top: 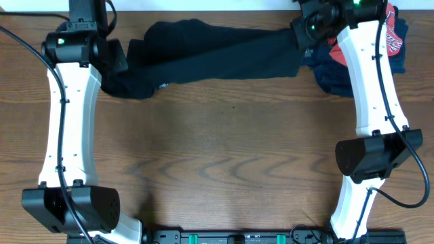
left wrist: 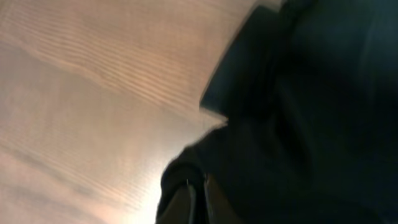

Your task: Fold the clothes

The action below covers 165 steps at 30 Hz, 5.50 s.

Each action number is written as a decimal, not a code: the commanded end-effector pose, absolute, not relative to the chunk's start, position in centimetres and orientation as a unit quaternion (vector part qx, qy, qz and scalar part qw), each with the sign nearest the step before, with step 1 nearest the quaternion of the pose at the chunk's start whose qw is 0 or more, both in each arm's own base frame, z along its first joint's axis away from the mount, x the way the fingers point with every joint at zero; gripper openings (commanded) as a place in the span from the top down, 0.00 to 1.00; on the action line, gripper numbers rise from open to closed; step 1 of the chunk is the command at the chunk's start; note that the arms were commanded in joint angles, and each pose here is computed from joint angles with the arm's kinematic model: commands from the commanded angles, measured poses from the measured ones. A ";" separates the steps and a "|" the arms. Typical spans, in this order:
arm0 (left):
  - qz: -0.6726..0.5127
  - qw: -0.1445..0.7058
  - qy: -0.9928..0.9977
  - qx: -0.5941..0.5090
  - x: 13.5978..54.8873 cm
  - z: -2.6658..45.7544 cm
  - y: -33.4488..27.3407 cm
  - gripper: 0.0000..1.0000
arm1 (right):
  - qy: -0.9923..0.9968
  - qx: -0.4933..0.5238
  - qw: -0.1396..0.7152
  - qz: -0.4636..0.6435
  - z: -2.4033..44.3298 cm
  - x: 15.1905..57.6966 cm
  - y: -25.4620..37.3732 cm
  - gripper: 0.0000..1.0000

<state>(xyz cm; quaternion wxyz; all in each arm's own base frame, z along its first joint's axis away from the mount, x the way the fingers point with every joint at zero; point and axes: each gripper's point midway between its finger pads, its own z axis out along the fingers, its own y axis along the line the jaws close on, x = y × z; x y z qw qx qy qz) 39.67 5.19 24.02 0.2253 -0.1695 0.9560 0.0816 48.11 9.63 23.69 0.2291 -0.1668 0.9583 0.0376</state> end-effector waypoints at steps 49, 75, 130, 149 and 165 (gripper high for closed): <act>0.006 -0.025 0.993 -0.113 25.7 12.1 -1.6 0.94 | 0.996 -0.009 -0.071 0.053 9.8 25.2 9.1 0.99; -0.006 0.132 0.984 -0.116 37.1 7.6 -1.8 0.94 | 0.995 0.055 0.053 0.064 7.8 32.1 5.3 0.99; 0.036 0.308 0.949 0.057 49.3 7.8 -1.7 0.17 | 0.985 -0.006 0.152 0.081 11.6 37.8 8.5 0.26; 0.046 0.209 0.976 -0.040 46.7 0.8 1.7 0.17 | 0.985 -0.009 0.151 0.082 11.6 37.8 8.7 0.24; 0.054 0.004 0.950 -0.309 37.3 -6.7 7.2 0.17 | 0.983 -0.010 0.161 0.083 11.7 38.2 8.8 0.24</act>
